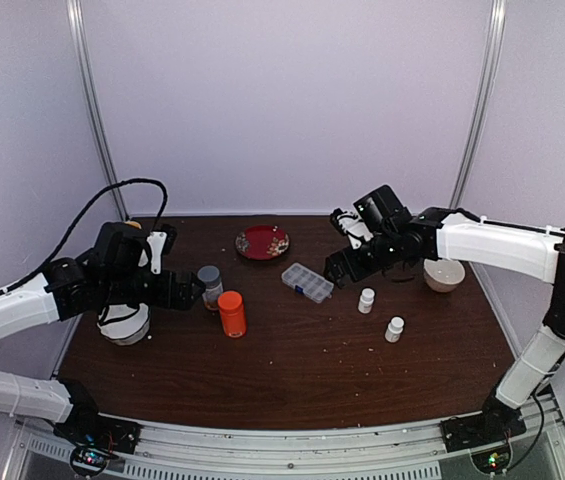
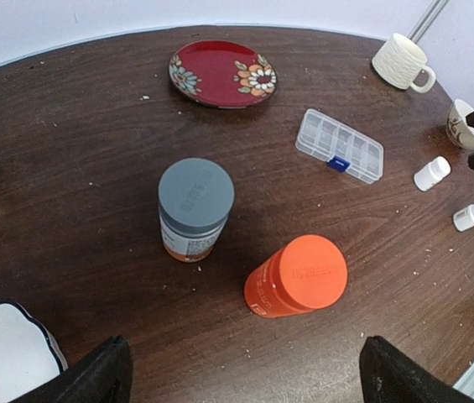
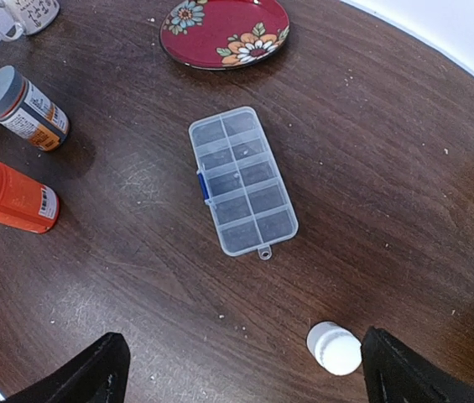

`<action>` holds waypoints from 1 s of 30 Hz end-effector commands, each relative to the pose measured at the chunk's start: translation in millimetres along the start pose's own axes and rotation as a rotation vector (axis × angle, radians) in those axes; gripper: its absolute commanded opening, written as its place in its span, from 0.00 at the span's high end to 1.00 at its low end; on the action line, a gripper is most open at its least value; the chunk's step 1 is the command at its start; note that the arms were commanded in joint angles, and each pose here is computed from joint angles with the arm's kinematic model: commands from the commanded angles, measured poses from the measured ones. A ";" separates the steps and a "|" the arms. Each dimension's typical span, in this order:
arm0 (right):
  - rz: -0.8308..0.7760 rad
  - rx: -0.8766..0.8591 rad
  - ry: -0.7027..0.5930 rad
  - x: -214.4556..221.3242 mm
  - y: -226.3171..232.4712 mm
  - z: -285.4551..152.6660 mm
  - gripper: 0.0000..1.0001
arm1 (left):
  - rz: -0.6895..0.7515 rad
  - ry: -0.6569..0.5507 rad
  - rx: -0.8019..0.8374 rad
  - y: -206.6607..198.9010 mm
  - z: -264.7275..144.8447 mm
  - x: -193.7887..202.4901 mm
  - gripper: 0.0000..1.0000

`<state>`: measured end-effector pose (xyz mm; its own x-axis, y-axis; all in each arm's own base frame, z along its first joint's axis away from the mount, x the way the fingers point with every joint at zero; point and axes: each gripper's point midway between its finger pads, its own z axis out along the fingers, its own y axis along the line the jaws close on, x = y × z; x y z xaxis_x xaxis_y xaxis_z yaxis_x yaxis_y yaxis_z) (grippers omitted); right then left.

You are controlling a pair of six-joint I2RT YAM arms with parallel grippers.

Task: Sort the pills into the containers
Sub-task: Pick up the pill container from the center of the board.

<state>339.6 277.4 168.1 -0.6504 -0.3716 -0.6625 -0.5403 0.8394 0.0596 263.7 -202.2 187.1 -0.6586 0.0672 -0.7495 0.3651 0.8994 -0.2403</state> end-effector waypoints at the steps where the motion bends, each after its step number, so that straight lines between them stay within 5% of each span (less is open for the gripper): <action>1: -0.051 0.022 0.040 -9.8 1.5 22.7 0.00 | -0.022 -0.089 -0.011 -0.2 -7.7 -21.4 0.02; 15: -0.142 0.055 0.227 -8.4 2.5 113.7 0.00 | -0.080 -0.108 -0.025 12.7 -21.5 -34.7 0.02; 30: -0.238 0.103 0.340 2.8 -6.3 155.2 0.01 | -0.114 -0.111 -0.012 12.7 -25.1 -38.3 0.02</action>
<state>420.7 339.1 51.9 -0.6688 -0.6283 -0.3975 -0.6539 0.7515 -0.0875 273.6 -179.2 213.1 -0.6370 -0.0552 -0.7689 0.2736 0.9163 -0.2925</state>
